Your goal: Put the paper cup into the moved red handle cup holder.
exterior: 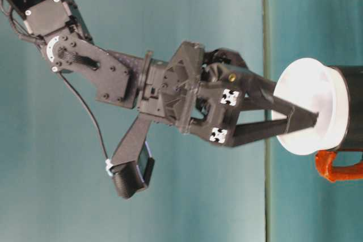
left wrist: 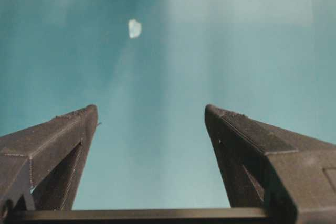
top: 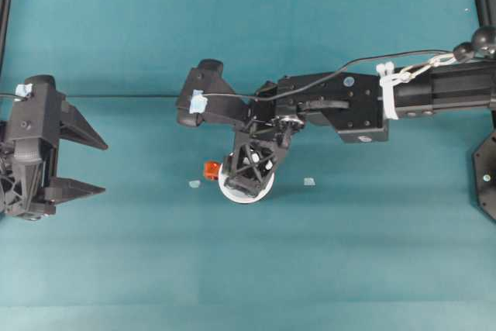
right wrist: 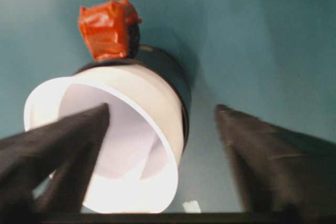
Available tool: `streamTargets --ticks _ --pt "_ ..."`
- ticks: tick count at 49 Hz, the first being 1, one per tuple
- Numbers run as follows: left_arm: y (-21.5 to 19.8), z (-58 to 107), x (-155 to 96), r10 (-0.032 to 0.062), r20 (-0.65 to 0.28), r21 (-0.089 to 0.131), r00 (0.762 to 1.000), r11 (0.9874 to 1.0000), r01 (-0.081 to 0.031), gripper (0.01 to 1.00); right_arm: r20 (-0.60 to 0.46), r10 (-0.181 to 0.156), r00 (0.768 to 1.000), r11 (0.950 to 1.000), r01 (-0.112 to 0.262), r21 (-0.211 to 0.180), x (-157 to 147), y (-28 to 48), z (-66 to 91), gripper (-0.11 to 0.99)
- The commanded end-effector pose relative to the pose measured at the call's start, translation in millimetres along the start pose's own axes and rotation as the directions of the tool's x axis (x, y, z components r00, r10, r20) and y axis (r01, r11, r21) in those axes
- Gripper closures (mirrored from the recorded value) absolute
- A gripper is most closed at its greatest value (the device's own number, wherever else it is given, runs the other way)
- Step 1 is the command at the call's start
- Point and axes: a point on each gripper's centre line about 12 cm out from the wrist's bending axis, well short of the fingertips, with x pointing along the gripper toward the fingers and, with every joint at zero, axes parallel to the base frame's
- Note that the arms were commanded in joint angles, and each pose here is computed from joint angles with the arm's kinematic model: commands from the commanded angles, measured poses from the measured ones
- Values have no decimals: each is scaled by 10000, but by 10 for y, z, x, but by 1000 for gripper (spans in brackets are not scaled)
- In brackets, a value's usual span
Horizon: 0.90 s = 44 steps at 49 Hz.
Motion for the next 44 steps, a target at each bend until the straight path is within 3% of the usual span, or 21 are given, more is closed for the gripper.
streamTargets --ticks 1,4,14,17,34,44 --pt "-5 48 -14 -14 168 -3 9999 10000 14 102 422 135 9990 9999 -131 -100 -133 47 83 125" --pt "-3 43 -15 -6 170 10 9999 10000 6 102 495 157 9987 9998 -152 -105 -152 54 105 16" --pt "-7 36 -9 -21 137 8 9999 10000 21 102 572 161 9982 9997 -149 -212 -216 63 131 48" --pt "-3 38 -12 -4 154 10 9999 10000 4 102 520 70 9986 9997 -57 -251 -293 28 117 48" --pt "-6 31 -21 -22 152 7 9999 10000 22 102 2269 230 9736 9932 37 -1165 -1187 0 93 49" --pt "-1 21 -23 -9 138 -3 9999 10000 9 102 2547 387 9662 9904 -32 -1382 -1409 18 -53 49"
